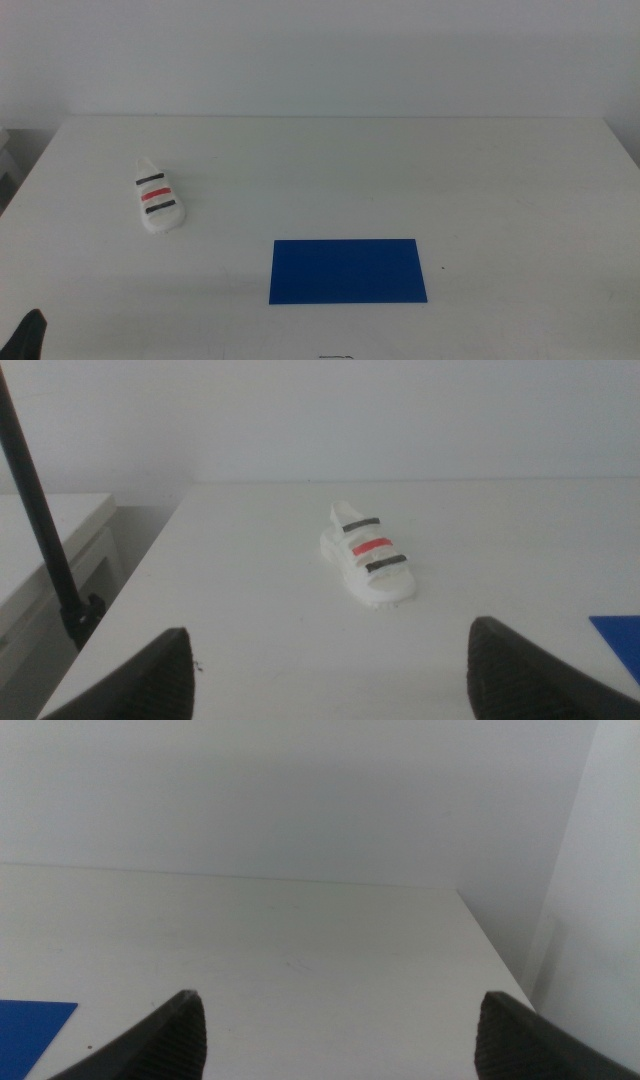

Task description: Use one arm to grab the shoe from the table and place it on the mat.

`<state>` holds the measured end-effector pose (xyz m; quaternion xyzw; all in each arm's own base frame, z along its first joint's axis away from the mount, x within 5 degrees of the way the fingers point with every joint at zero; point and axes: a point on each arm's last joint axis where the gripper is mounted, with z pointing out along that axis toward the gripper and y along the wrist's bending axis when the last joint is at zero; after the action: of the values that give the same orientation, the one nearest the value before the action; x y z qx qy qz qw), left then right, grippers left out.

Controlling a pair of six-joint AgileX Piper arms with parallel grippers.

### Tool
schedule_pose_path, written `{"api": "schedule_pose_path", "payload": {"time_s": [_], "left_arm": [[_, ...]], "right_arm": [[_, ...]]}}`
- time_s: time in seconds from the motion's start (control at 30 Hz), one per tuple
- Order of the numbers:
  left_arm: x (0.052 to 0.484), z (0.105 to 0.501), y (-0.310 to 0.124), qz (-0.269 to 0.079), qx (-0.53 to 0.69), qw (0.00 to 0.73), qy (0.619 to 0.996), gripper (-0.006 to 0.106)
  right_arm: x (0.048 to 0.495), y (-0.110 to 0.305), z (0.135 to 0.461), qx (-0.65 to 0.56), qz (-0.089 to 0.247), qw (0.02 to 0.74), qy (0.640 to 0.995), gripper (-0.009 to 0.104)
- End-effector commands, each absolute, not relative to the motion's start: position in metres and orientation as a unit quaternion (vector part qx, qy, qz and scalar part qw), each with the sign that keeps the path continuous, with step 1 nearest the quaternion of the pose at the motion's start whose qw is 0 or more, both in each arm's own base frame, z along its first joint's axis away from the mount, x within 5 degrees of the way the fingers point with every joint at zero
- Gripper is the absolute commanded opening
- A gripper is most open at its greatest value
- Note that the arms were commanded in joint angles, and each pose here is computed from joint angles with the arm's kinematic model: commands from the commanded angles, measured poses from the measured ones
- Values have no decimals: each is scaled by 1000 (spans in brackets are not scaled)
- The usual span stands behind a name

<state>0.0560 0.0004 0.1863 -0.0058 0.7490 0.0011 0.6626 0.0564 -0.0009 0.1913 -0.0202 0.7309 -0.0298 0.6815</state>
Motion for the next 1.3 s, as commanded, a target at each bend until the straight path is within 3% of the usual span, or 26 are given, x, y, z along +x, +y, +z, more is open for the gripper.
{"api": "schedule_pose_path", "payload": {"time_s": [0.0, 0.4, 0.6, 0.8, 0.93, 1.27], "left_arm": [[55, 195, 0, -4, -7, 694, 720, 94], [56, 191, 0, -6, -9, 671, 741, 94], [71, 243, 0, -4, -6, 637, 771, 94], [107, 293, 1, -1, -6, 522, 853, 94], [138, 317, 1, 0, -5, 465, 885, 94], [233, 356, -2, -40, -47, 379, 923, 94]], "right_arm": [[54, -1, 206, -24, -36, 722, 691, 94], [54, -1, 206, -24, -36, 722, 691, 94], [54, -1, 206, -24, -36, 722, 691, 94], [54, -1, 206, -24, -36, 722, 691, 94], [54, -1, 206, -24, -36, 722, 691, 94], [54, -1, 206, -24, -36, 722, 691, 94]]}}
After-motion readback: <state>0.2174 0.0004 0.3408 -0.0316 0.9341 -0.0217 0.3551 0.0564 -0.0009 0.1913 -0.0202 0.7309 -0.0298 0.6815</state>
